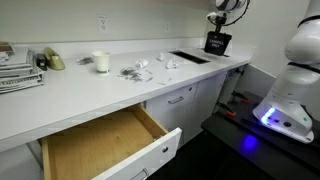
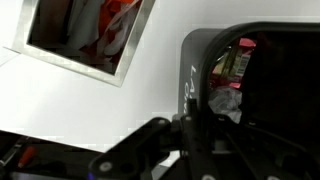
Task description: Place the bin between the two shoots
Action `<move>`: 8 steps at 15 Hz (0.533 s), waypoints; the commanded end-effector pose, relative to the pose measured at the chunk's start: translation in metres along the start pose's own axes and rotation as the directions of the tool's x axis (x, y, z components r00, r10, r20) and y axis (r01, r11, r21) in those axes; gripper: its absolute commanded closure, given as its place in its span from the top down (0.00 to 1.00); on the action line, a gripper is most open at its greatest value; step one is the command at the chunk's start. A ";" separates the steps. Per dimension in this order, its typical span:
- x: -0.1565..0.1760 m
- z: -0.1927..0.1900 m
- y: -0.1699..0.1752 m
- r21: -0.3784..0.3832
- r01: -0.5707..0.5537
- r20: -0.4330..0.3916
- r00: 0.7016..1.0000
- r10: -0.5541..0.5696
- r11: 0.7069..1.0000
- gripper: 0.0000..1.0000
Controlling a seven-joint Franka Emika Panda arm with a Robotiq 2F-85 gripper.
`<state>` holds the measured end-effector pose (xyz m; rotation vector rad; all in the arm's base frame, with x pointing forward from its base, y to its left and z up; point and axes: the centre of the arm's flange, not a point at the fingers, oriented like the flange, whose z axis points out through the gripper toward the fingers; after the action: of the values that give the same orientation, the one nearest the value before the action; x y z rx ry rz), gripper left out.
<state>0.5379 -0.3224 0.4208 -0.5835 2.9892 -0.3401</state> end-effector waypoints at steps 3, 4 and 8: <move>-0.011 0.004 -0.019 0.011 -0.016 -0.037 0.999 0.017 1.000 0.02; -0.012 0.007 -0.021 0.003 -0.016 -0.043 0.999 0.016 1.000 0.02; -0.012 0.016 -0.024 -0.040 -0.008 -0.080 0.997 0.004 0.999 0.02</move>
<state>0.5503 -0.3390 0.4045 -0.5731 3.0482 -0.3372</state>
